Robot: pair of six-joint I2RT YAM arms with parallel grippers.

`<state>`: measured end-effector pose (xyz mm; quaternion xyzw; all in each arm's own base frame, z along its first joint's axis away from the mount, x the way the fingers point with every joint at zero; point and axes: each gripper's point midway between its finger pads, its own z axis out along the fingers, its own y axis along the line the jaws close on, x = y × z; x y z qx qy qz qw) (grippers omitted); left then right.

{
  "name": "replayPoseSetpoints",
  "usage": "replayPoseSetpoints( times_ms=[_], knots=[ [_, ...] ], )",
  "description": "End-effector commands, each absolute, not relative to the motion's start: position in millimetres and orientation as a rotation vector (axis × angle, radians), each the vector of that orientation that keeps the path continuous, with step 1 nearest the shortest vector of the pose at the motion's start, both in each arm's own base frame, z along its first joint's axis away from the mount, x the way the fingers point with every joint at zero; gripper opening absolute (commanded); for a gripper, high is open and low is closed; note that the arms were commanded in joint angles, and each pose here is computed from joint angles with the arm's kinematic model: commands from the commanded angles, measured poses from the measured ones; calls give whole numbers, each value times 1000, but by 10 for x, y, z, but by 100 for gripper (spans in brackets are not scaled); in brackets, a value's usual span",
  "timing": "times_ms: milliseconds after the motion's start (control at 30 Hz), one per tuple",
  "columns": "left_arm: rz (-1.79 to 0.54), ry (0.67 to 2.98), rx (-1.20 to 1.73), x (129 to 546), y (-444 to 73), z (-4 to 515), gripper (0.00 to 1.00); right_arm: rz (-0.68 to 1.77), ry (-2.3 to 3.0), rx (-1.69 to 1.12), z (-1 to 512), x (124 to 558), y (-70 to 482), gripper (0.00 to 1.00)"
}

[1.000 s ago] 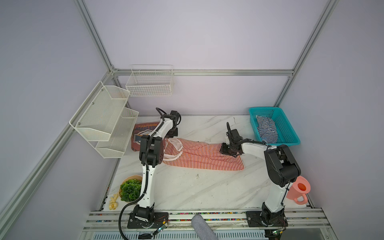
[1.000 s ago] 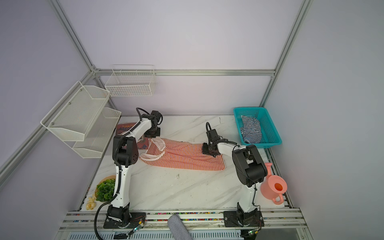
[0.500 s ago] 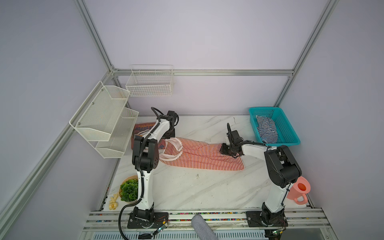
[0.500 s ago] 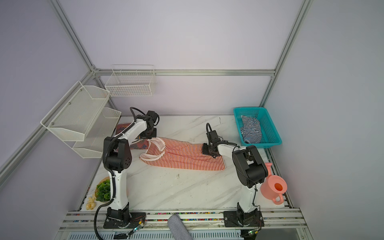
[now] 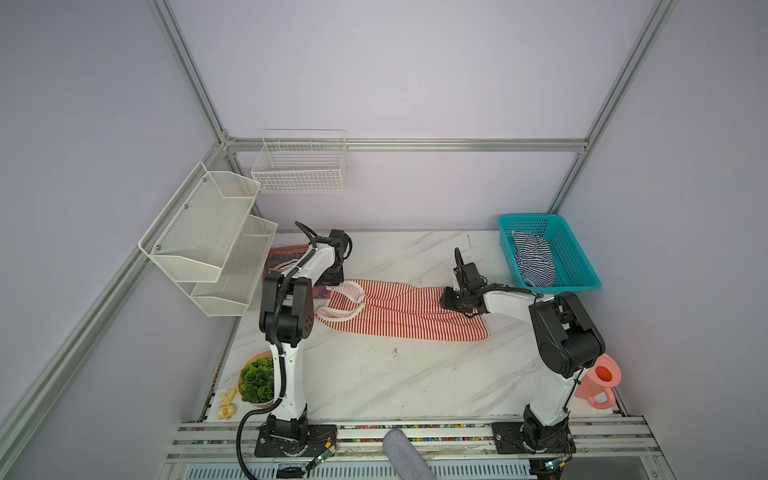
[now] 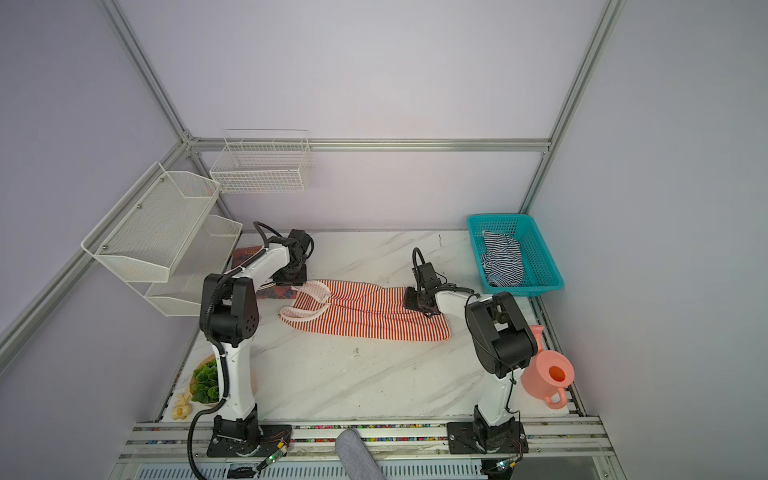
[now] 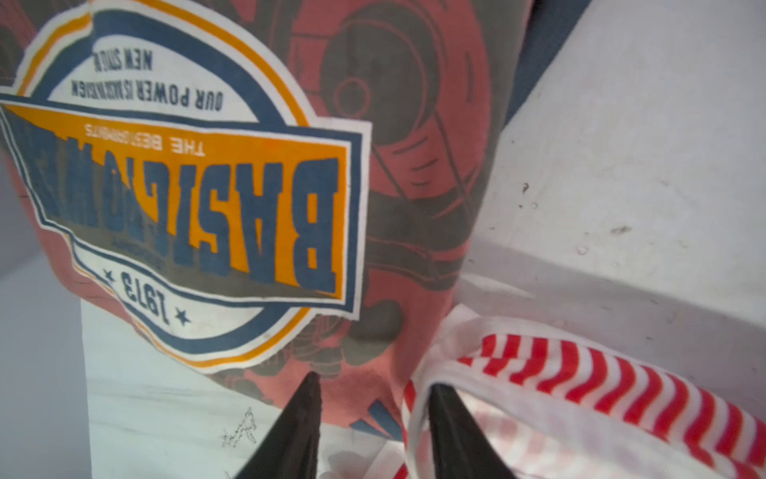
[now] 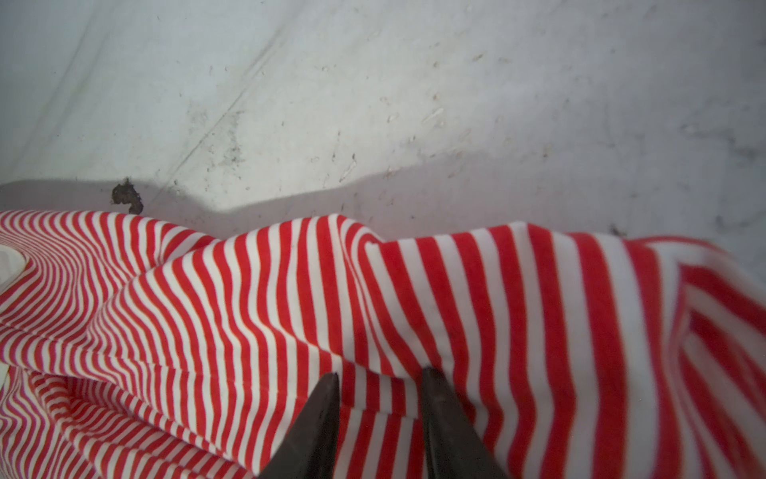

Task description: Fold and stack the tank tops

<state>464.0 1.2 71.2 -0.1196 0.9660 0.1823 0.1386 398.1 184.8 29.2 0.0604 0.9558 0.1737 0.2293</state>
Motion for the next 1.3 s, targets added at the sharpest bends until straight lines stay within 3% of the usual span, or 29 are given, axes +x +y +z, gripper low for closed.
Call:
replayPoseSetpoints(
  times_ms=[0,300,600,867,1000,1267],
  knots=[
    [492,2682,-407,4725,82,1179,58,315,2814,186,-28,3586,1603,38],
    [268,2621,-394,4693,-254,1605,61,354,2699,120,636,3799,1673,40],
    [257,2677,-416,4450,-339,1414,71,301,2704,76,737,3870,1648,40],
    [21,2735,-209,4394,-1265,1196,53,141,2825,32,254,3795,1502,39],
    [14,2822,-78,4351,-1664,818,50,109,2850,32,168,3655,1425,39],
    [58,2923,2,4369,-1888,239,47,37,2875,86,195,3308,1207,39]
  ],
)
